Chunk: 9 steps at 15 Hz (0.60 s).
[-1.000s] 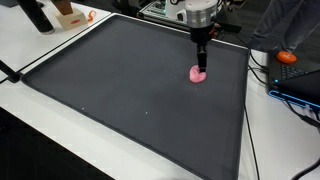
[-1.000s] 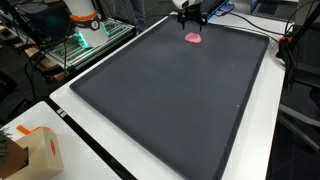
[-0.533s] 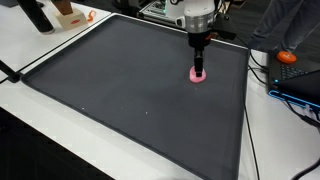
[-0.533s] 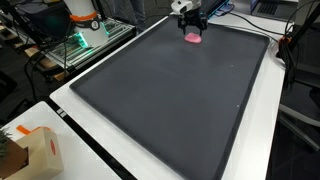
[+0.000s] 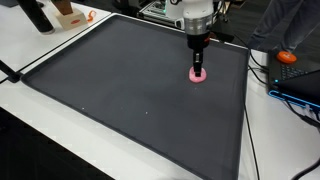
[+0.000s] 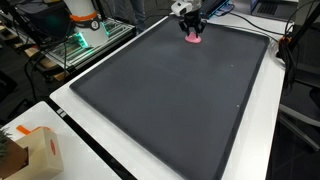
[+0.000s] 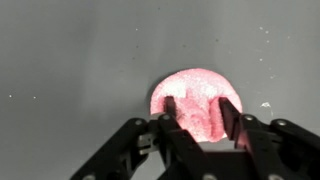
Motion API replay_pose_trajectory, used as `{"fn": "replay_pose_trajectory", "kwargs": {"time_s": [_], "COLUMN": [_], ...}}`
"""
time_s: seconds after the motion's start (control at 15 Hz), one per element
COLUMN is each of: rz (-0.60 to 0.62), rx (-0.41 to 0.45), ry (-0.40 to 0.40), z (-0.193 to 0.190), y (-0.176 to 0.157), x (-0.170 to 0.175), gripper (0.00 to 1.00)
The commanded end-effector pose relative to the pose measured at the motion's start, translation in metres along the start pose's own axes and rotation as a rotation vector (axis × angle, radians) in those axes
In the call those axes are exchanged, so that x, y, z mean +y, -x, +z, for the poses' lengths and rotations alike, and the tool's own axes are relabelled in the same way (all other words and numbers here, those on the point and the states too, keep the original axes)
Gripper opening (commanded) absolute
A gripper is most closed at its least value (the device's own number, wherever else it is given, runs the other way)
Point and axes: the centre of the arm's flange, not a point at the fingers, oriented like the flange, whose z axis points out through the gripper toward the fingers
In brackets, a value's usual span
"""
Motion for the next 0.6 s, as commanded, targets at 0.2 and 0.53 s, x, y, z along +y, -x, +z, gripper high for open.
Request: {"fn": "replay_pose_trajectory", "kwargs": {"time_s": [0.2,0.53], "rz": [0.039,0.053], "rx": [0.019,0.021], "ry": [0.006,0.012], "z": [0.0056,0.0033], "y": [-0.0013,-0.0034], "x": [0.0011,0.0002], "gripper": [0.01,0.02]}}
